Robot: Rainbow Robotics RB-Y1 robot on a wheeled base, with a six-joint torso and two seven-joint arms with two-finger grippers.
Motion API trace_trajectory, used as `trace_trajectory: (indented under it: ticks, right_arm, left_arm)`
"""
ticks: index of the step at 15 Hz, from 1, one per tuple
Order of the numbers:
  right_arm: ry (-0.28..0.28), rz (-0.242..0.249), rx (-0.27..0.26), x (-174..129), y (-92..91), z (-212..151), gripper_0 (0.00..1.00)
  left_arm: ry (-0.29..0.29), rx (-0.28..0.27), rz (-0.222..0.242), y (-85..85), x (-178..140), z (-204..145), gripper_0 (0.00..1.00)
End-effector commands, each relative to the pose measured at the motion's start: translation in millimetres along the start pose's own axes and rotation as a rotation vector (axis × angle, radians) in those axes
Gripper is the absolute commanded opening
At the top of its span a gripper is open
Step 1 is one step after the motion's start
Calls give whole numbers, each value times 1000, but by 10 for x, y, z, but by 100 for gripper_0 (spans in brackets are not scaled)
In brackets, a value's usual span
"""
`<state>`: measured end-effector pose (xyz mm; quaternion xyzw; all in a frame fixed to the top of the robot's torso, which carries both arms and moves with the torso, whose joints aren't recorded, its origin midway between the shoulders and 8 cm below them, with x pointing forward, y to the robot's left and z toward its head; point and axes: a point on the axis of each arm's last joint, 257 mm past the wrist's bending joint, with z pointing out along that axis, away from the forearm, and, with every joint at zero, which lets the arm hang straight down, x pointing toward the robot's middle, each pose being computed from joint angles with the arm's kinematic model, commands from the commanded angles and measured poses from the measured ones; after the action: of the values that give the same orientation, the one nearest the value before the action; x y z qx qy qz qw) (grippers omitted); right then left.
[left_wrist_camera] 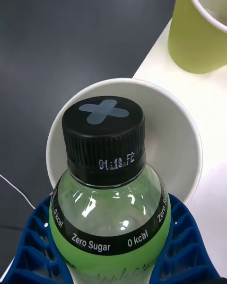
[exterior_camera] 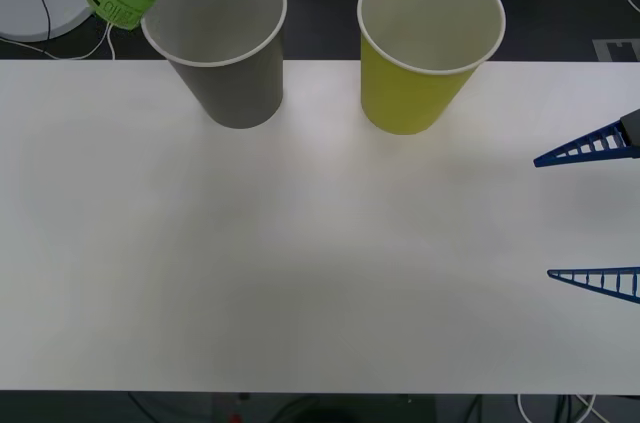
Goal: Put the can into the green bin and the plastic bottle into the gray bin
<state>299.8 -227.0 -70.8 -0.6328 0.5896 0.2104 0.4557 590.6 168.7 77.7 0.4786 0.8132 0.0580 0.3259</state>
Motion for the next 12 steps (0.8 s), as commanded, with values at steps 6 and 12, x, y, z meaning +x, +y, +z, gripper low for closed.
trace_trajectory:
  ticks: [6, 12]
  right_arm:
    - [0, 0, 0, 0, 0, 0, 100]
    - [0, 0, 0, 0, 0, 0, 100]
  left_arm:
    - [8, -2, 16, -34, -287, 84, 0]
    - [34, -22, 41, -97, -412, 196, 0]
